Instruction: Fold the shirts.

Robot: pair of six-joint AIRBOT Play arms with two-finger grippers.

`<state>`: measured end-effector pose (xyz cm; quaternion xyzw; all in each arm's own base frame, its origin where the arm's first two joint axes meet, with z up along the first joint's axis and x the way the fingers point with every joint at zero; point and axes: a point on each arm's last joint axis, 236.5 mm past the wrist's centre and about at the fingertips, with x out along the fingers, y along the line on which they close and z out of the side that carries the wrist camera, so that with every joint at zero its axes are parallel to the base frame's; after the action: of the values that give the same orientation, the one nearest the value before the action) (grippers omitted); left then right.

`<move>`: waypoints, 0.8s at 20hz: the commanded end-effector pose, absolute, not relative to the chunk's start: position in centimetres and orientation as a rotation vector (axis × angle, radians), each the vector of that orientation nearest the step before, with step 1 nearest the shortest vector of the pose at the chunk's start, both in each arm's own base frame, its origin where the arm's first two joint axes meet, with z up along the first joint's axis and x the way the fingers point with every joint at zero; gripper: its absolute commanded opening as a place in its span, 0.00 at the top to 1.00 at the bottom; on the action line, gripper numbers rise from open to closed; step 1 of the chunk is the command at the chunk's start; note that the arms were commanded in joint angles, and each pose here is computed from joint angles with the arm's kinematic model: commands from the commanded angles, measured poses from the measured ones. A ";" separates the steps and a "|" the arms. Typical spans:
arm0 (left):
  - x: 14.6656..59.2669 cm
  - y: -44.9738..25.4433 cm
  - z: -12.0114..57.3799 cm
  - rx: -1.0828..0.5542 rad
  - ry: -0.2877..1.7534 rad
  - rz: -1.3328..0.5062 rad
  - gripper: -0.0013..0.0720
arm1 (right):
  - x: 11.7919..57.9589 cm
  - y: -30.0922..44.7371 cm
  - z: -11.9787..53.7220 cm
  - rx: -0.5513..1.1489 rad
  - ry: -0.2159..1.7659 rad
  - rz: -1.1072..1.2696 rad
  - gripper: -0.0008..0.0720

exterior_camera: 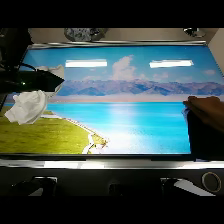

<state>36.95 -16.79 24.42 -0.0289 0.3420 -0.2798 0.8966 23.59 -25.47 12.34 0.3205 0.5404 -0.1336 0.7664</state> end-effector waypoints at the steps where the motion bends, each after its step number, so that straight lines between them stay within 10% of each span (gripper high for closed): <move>1: 37.0 -16.7 24.4 -0.052 0.706 -0.582 0.94 | 15.6 -25.2 7.1 0.698 1.504 -0.430 0.93; 5: 37.0 -16.7 24.5 -0.053 0.703 -0.581 0.94 | 16.1 -23.8 1.2 0.763 1.497 -0.399 0.90; 8: 37.2 -16.7 24.6 -0.053 0.694 -0.576 0.94 | 15.9 -25.8 0.8 0.681 1.479 -0.453 0.10; 16: 42.6 -11.3 33.6 0.066 0.443 -0.320 0.94 | 36.3 -29.6 24.9 -0.142 0.726 -0.325 0.11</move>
<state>40.03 -14.74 31.04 0.0017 0.2471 -0.2346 0.9402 28.42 -32.23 15.08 0.0822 0.4726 -0.1999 0.8544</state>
